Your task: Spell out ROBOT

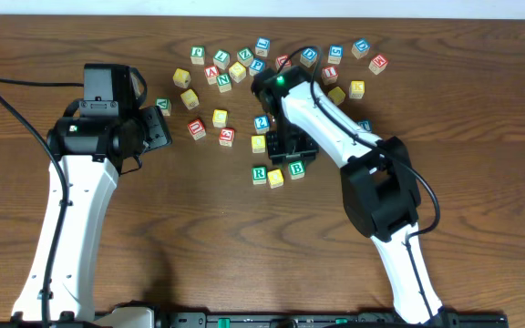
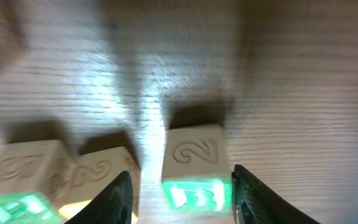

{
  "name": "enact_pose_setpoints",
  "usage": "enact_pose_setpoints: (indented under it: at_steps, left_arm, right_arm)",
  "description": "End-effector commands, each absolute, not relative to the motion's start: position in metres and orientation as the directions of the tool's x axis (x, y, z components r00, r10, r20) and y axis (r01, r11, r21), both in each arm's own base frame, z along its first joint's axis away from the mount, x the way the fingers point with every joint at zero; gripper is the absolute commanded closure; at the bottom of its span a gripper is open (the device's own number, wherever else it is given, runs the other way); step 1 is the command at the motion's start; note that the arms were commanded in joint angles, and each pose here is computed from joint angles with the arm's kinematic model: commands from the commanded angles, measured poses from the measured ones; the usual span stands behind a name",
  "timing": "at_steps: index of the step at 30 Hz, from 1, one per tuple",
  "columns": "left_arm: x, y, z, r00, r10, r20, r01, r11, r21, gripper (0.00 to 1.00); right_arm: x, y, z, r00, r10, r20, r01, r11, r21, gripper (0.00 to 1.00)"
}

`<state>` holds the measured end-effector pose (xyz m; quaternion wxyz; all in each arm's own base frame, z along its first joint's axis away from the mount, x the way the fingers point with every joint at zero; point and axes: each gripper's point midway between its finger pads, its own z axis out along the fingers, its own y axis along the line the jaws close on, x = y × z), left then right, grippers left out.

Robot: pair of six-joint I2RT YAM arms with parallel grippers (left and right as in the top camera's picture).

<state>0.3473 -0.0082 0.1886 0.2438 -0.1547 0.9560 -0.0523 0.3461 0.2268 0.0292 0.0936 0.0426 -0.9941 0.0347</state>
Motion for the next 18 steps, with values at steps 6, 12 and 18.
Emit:
enact_pose_setpoints:
  at_steps: [6, 12, 18]
  left_arm:
    - [0.351, -0.007, 0.193, -0.825, -0.332, -0.458, -0.279, 0.943, -0.181, 0.39]
    - [0.353, -0.007, 0.194, -0.821, -0.332, -0.464, -0.278, 0.943, -0.183, 0.39]
    - [0.353, -0.007, 0.193, -0.822, -0.332, -0.464, -0.278, 0.943, -0.183, 0.39]
  right_arm:
    - [0.376, 0.226, 0.07, -0.99, -0.123, 0.075, -0.124, 0.992, -0.004, 0.46]
    - [0.397, 0.259, 0.068, -0.986, -0.159, -0.053, -0.163, 0.984, 0.067, 0.49]
    - [0.415, 0.28, 0.064, -0.981, -0.073, -0.18, -0.083, 0.995, 0.049, 0.47]
